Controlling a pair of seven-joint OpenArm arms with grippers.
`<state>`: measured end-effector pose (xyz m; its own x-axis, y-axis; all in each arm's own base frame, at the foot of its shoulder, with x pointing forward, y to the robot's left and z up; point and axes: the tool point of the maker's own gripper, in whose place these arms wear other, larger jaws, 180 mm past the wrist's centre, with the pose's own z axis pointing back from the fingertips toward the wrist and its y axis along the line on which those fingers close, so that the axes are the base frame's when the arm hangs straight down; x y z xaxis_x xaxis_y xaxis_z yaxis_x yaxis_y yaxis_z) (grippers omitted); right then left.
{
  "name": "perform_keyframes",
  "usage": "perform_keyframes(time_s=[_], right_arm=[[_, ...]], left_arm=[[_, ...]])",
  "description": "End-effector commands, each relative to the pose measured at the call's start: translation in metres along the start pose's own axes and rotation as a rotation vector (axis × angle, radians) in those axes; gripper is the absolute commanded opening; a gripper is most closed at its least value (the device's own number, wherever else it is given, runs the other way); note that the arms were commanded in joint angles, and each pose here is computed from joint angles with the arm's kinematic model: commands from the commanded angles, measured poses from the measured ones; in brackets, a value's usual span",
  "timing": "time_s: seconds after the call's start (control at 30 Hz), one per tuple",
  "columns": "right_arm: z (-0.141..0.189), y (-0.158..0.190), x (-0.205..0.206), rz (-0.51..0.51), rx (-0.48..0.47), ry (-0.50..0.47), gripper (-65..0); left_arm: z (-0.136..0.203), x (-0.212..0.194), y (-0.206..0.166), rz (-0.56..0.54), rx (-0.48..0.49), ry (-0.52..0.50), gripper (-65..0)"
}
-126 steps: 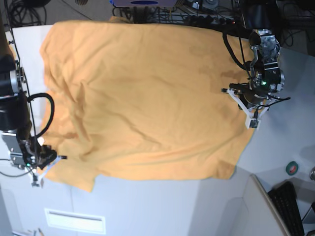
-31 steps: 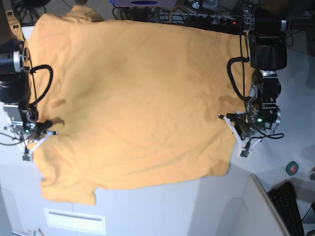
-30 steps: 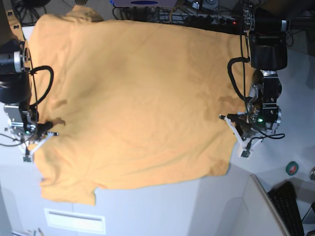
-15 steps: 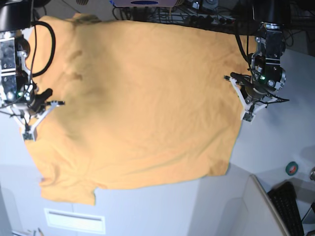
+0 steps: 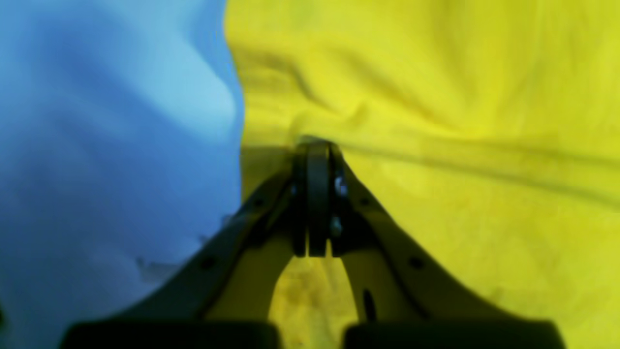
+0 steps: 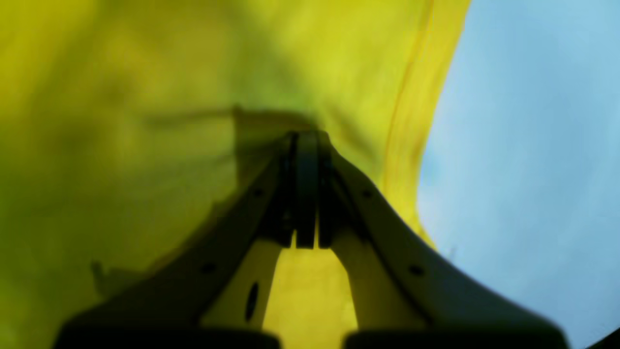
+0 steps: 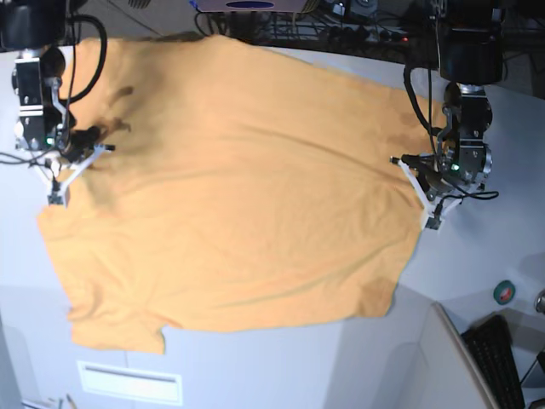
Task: Layout the t-shirt on the table in an organized manner, then fold the t-shirt properly
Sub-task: 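Pull the shirt with both grippers toward the robot to flatten it, then release the shirt and raise both grippers away from it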
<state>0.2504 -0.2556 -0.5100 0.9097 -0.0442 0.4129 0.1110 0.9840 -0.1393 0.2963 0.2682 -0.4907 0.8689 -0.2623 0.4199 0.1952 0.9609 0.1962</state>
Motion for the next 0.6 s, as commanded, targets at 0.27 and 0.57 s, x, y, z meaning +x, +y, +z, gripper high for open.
perform_keyframes(time_s=[0.27,0.57], right_arm=[[-0.046,-0.022,0.053,-0.093,-0.041,-0.003,-65.0],[-0.044,-0.028,0.124,-0.024,-0.064,-0.152,-65.0]], left_arm=[[-0.009,0.056,0.006,0.036,-0.007,-0.033,-65.0],[-0.012,0.107,-0.011,0.075,-0.057,-0.087,-65.0]])
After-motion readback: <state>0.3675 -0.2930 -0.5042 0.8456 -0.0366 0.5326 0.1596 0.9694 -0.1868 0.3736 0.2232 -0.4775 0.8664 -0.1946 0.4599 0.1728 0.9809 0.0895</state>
